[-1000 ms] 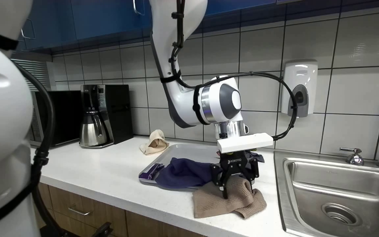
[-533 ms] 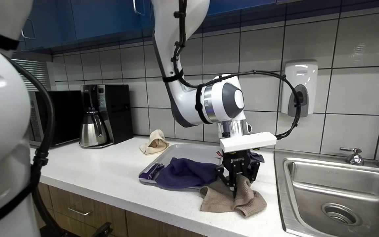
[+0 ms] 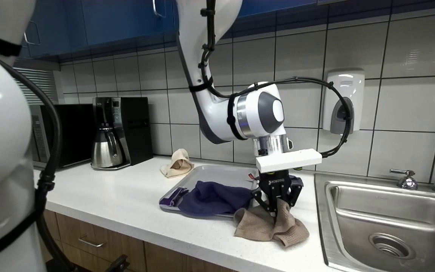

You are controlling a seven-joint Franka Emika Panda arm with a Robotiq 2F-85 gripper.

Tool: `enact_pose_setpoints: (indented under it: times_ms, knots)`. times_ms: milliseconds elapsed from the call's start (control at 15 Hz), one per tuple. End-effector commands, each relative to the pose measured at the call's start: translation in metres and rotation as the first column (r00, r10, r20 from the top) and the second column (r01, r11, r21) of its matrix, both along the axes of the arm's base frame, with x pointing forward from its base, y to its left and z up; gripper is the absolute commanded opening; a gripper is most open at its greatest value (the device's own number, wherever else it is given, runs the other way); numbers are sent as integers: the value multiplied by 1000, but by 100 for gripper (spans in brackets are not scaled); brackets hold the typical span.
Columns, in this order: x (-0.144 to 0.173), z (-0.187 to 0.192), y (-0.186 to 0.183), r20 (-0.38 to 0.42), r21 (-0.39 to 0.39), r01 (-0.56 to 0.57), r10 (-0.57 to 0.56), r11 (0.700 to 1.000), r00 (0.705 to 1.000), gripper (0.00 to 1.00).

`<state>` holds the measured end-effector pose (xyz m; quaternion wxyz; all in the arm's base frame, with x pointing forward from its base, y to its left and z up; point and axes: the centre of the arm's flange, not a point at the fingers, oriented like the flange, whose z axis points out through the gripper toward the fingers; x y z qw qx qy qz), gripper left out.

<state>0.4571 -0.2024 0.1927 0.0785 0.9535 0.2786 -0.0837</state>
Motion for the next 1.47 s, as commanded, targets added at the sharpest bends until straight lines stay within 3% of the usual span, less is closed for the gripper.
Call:
enact_pose_setpoints:
  times_ms: [0,667,1400]
  knots:
    - [-8,26,-1,20,9,23,-23,1000,1000,4]
    - [-4,90,3,80,20,46,-47,999,996,4]
    - [3,156,38,146,58,40,-48,997,988,4]
